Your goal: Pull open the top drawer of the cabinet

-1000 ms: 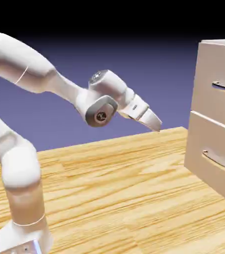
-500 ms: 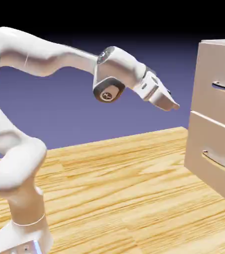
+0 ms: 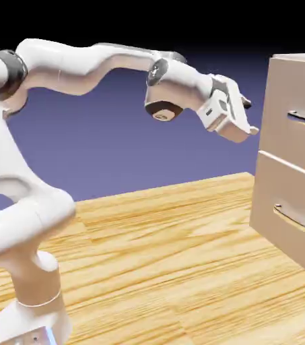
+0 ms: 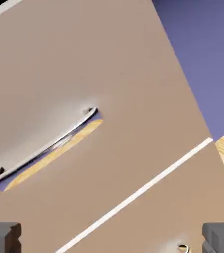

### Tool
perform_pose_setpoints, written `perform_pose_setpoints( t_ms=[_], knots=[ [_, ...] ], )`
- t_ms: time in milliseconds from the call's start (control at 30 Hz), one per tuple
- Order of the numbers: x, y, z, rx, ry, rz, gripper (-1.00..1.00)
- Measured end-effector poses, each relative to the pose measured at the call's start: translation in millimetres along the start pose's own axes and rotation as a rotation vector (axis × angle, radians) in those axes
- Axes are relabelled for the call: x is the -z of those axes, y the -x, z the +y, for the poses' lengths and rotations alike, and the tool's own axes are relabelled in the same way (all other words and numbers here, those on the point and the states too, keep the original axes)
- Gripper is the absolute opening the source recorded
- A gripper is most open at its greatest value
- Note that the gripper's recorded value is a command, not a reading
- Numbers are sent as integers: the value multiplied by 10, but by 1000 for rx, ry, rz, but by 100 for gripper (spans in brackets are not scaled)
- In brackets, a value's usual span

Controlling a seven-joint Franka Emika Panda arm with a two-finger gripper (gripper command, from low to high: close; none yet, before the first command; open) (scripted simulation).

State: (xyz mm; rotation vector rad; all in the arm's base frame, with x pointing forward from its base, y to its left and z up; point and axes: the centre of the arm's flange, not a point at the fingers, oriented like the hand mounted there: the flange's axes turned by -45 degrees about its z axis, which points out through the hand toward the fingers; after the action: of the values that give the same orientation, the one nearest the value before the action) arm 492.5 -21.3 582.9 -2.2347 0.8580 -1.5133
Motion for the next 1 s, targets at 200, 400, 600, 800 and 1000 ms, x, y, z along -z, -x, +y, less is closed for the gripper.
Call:
perform_pose_setpoints(
  t_ms=[200,400,600,800,1000],
  knots=[
    [-299,40,-80,-140,-66,22,0],
    [-644,114,-128,-292,-141,39,0],
    [-1010,201,-155,-460,-221,54,0],
    [-1373,275,-174,-646,-307,74,0],
    [-1708,307,-197,-849,-396,103,0]
  ],
)
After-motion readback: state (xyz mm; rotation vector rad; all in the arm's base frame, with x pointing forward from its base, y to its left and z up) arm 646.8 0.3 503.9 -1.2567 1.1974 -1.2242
